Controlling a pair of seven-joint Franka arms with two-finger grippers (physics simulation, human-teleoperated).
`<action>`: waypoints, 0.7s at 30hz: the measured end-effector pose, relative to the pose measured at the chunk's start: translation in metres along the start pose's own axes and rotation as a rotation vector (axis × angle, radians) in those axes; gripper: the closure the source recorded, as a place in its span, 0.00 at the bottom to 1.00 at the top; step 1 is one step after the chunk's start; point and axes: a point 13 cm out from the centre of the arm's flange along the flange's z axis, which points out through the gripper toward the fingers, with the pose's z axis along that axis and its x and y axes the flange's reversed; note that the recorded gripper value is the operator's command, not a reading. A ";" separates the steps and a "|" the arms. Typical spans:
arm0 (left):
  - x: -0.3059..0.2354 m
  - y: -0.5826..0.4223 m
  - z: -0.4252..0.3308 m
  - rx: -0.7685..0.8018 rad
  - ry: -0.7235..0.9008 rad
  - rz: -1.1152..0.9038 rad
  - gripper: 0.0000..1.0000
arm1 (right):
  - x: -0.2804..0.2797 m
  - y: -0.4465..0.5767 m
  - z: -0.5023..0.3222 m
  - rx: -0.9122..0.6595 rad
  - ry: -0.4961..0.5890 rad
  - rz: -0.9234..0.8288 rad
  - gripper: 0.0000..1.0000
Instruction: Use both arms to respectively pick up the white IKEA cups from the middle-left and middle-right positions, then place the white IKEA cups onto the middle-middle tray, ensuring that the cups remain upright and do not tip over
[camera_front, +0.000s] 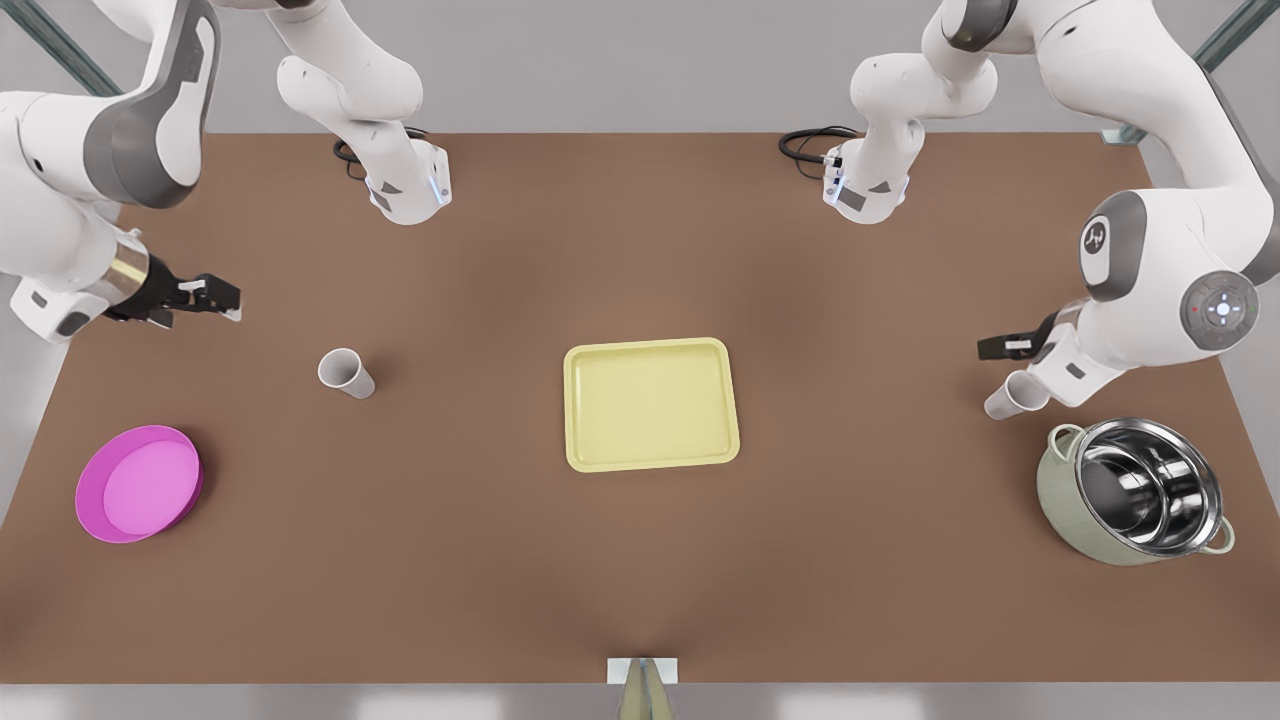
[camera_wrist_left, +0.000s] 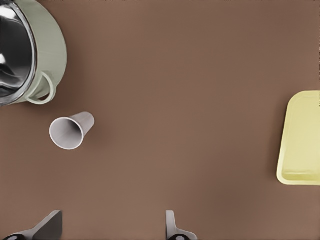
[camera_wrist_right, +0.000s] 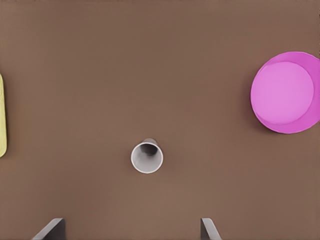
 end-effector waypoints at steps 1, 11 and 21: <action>-0.002 0.000 -0.001 0.001 -0.007 -0.001 0.00 | 0.000 0.000 0.000 0.001 -0.004 0.001 0.00; -0.017 0.223 0.201 0.028 0.118 -0.275 0.00 | -0.003 0.004 0.128 -0.013 0.125 -0.011 0.00; -0.030 0.252 0.301 0.118 -0.003 -0.276 0.00 | -0.035 -0.024 0.245 -0.026 0.115 0.037 0.00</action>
